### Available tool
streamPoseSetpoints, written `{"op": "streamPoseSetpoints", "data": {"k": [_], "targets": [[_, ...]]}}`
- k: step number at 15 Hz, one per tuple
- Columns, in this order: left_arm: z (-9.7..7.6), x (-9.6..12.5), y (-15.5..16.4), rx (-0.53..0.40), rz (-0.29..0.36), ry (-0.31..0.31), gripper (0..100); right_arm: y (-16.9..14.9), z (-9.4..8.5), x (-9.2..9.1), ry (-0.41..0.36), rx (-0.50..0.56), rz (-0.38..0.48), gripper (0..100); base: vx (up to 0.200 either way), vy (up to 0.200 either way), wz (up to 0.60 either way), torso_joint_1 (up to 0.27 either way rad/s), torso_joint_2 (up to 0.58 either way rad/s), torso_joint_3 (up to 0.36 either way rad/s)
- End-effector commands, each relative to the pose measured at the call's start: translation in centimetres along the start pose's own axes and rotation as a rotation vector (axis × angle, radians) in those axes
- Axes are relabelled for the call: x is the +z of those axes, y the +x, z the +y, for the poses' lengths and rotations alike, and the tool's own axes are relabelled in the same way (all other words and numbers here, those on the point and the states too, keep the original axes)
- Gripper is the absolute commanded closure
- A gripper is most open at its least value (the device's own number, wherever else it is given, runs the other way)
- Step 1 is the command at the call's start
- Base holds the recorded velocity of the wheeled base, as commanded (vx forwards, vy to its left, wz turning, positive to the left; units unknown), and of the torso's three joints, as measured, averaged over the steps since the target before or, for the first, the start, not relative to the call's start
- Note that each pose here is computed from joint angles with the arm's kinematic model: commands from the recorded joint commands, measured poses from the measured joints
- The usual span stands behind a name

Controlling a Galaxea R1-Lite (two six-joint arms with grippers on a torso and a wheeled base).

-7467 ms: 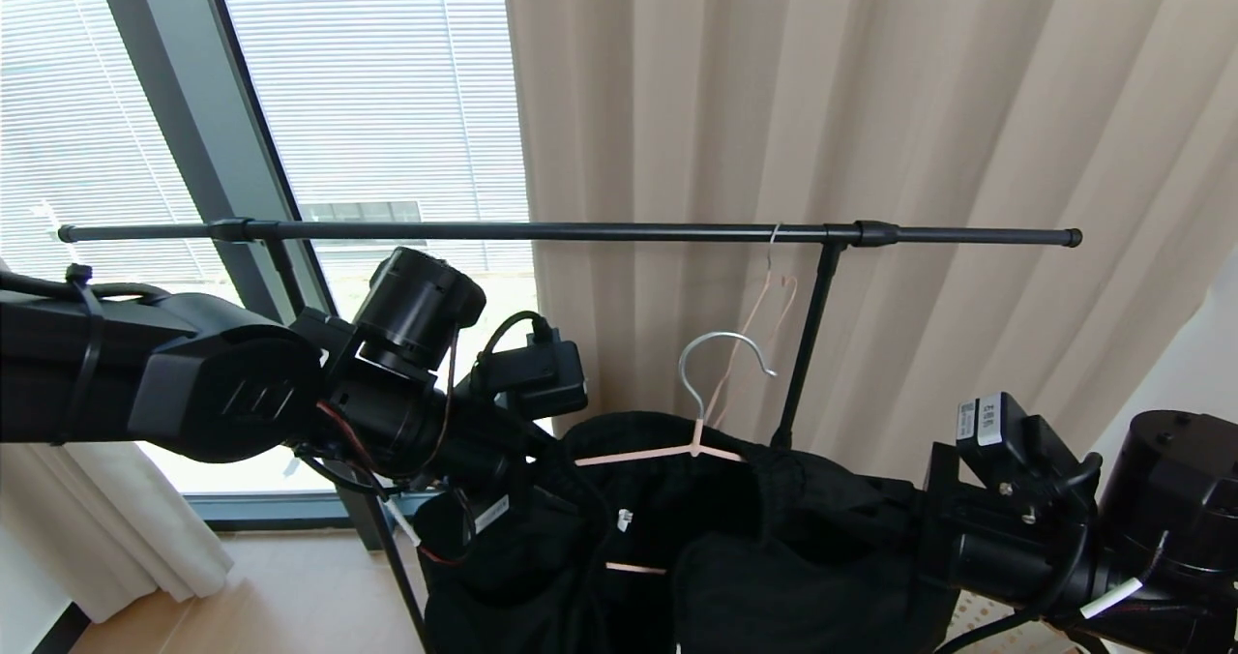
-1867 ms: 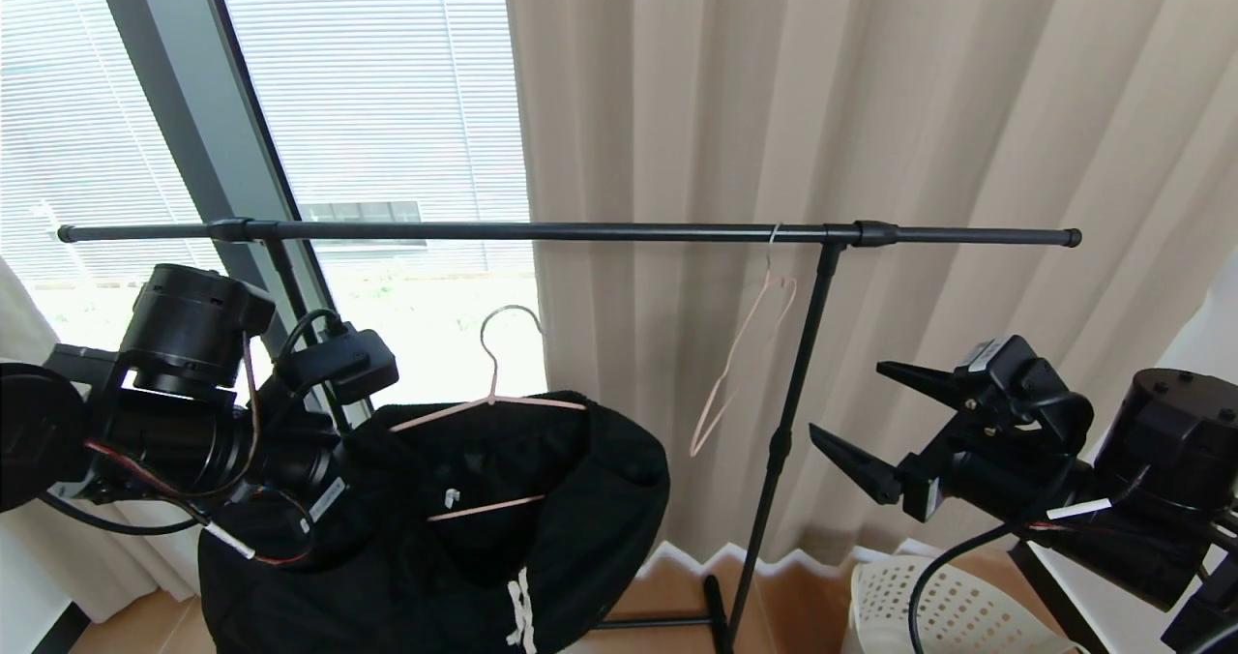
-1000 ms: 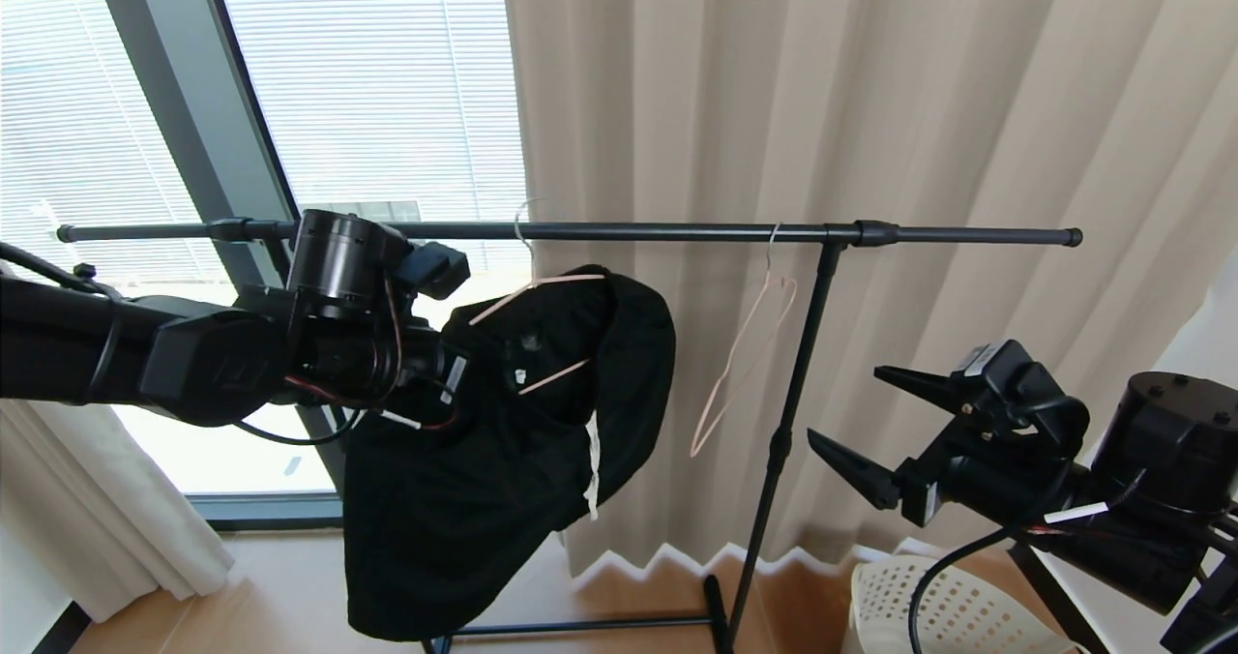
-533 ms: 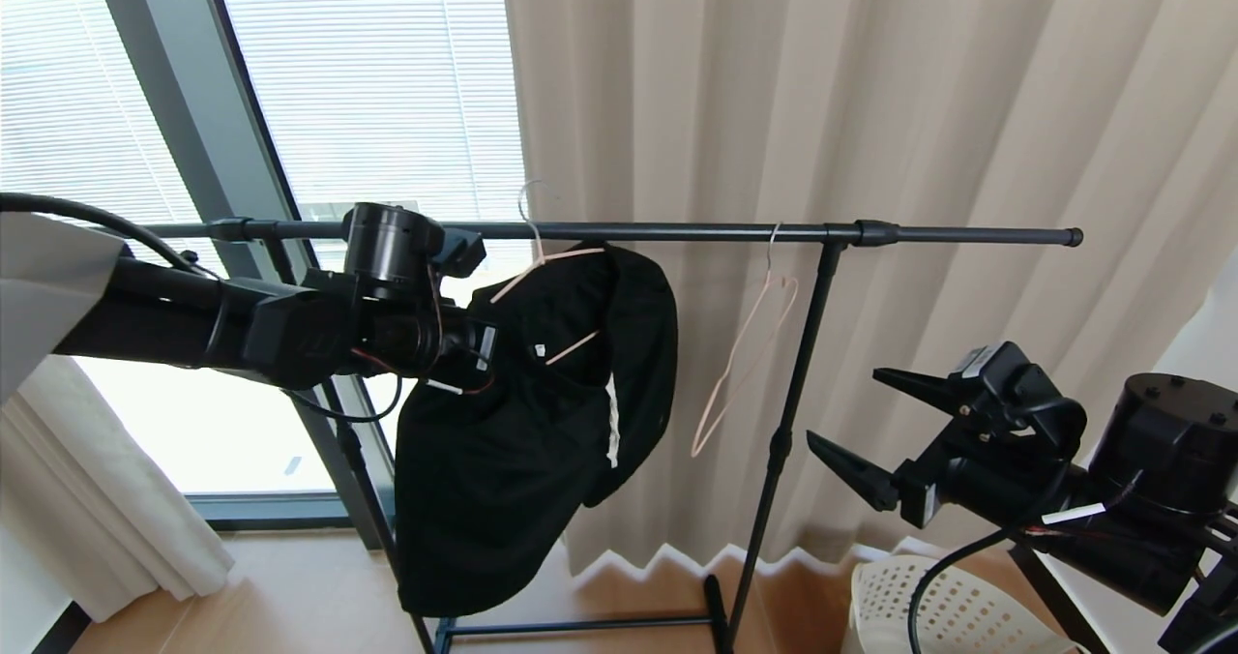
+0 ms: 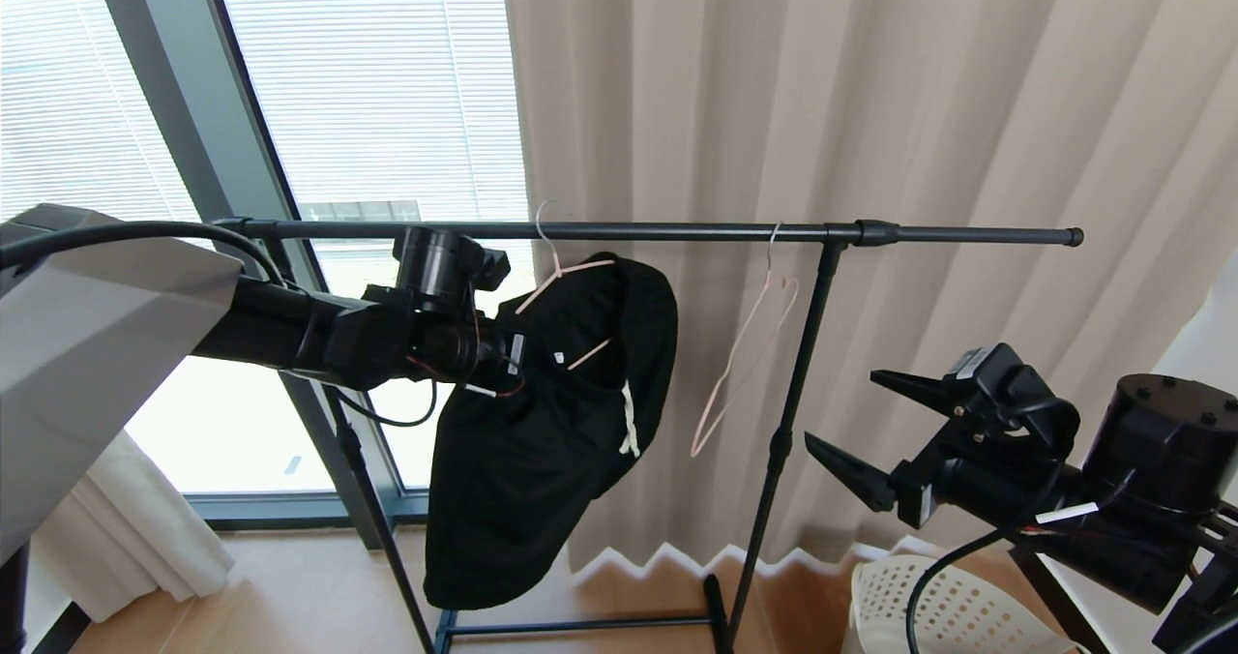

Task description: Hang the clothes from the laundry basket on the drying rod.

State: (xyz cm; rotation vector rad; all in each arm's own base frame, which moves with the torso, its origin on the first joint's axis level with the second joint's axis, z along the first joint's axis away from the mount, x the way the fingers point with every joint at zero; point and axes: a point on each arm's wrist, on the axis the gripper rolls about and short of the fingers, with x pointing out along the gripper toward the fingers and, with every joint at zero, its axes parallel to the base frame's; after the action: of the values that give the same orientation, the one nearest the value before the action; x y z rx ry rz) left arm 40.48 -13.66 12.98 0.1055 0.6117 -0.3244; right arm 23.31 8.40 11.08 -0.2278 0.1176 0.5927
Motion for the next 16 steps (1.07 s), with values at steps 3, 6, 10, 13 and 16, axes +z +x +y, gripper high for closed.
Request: {"op": "streamPoseSetpoints", "data": {"k": [3, 6, 10, 13, 16], "targets": [[-0.1, -0.5, 0.8, -0.003, 0.016, 0.002, 100, 0.1, 0.1, -0.3, 0.003, 0.004, 0.012, 0, 0.0, 0.0, 0.0, 0.0, 0.0, 0.0], [-0.1, -0.5, 0.8, -0.003, 0.019, 0.002, 100, 0.2, 0.0, -0.3, 0.003, 0.004, 0.011, 0, 0.0, 0.0, 0.0, 0.0, 0.0, 0.0], [-0.1, -0.7, 0.6, -0.003, 0.026, 0.004, 0, 0.3, 0.0, -0.3, 0.002, 0.003, 0.009, 0, 0.0, 0.0, 0.0, 0.0, 0.0, 0.0], [0.0, -0.7, -2.0, -0.005, 0.02, 0.009, 0, 0.2, -0.2, 0.0, 0.002, -0.002, -0.006, 0, 0.0, 0.0, 0.0, 0.0, 0.0, 0.0], [-0.2, -0.9, -7.6, -0.015, -0.012, 0.014, 0, -1.3, -0.3, 1.8, 0.014, 0.003, -0.085, 0, 0.0, 0.0, 0.0, 0.0, 0.0, 0.0]]}}
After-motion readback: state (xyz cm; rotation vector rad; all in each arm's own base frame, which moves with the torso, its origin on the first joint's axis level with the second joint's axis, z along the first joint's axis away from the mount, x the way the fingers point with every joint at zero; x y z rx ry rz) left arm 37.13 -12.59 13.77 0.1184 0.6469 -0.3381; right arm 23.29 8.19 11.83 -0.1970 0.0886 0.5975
